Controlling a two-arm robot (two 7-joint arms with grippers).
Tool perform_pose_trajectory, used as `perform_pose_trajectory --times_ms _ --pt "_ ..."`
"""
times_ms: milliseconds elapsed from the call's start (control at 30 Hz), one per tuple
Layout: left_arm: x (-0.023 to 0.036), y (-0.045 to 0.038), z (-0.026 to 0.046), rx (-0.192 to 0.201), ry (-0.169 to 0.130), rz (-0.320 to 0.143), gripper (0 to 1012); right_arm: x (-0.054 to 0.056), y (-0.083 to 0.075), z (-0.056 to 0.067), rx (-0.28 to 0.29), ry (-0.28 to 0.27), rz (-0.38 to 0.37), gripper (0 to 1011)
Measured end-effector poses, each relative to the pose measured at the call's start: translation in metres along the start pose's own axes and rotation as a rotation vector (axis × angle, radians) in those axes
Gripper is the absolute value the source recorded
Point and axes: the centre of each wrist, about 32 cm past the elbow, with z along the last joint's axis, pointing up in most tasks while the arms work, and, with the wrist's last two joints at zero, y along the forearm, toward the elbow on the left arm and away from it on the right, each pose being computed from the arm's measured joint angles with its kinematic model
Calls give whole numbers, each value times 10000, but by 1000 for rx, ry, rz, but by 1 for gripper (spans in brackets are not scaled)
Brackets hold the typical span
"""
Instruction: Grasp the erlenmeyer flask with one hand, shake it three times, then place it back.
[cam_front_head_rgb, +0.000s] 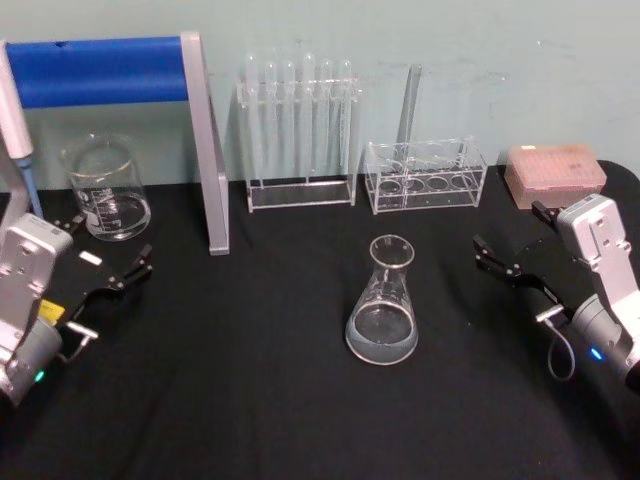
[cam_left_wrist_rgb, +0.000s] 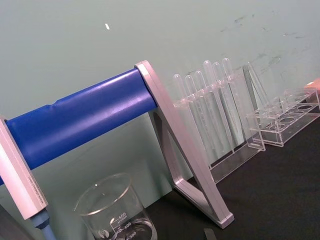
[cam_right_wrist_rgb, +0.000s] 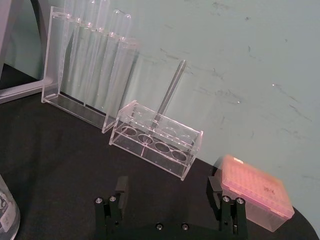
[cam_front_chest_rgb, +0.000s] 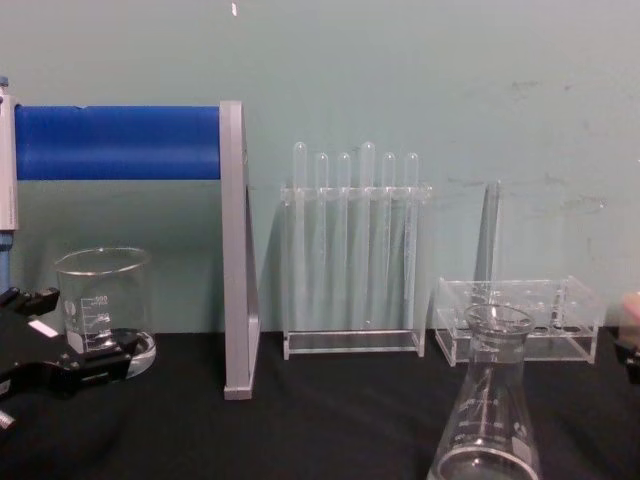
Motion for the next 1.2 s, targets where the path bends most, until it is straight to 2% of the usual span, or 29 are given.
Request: perform_pose_trajectory --times_ms 1200 --pt "0 0 0 0 0 0 1001 1 0 0 0 0 0 1000"
